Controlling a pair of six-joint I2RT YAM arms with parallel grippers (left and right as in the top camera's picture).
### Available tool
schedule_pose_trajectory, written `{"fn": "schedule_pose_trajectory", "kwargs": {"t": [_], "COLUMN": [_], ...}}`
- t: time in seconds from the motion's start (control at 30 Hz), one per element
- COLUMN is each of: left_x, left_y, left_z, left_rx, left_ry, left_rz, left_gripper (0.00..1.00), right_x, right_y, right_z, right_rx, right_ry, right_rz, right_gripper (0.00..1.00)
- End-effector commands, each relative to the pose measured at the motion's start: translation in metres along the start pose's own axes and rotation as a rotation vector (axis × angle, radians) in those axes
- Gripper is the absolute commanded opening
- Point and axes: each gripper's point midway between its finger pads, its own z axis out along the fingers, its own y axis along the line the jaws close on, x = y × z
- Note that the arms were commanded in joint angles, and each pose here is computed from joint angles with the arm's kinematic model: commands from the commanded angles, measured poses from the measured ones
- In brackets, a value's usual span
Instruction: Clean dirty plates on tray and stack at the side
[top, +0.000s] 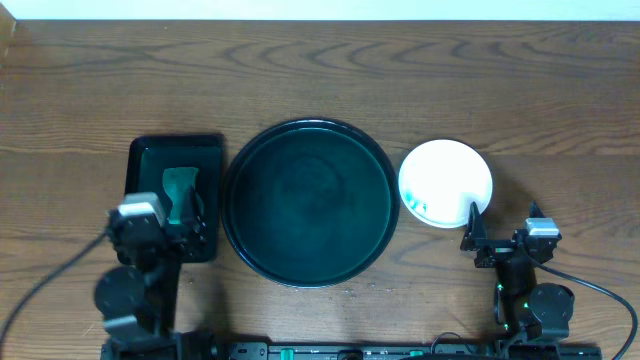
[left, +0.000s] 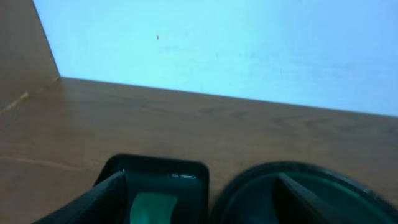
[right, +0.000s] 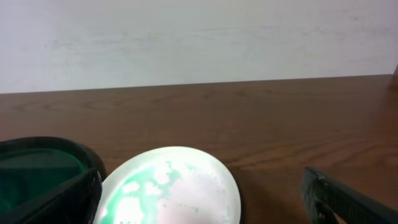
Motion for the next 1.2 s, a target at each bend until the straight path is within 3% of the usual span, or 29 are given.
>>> {"fn": "schedule_pose_trajectory", "kwargs": {"t": [0.0,0.3,0.57,1.17], "left_x": [0.022,0.064,0.102,0.102], "left_y": [0.0,0.004,0.008,0.009], "left_z": [0.0,0.012,0.022,0.023], "left_rx": [0.001,-0.018,-0.024,-0.027], "left_ry": [-0.04,-0.089,-0.011,-0.01], "left_rz": [0.061,0.1,0.096,0.096], "left_gripper": [0.74,0.74,0.74,0.74], "right_x": [0.001,0.001,0.001,0.001], "right_y": [0.002,0.002,0.002,0.002], "right_z": [0.0,0.0,0.0,0.0], "right_rx": [-0.011,-0.011,-0.011,-0.011], "right_ry": [0.0,0.0,0.0,0.0], "right_rz": [0.011,0.011,0.011,0.011], "right_gripper": [0.99,0.99,0.99,0.99]}}
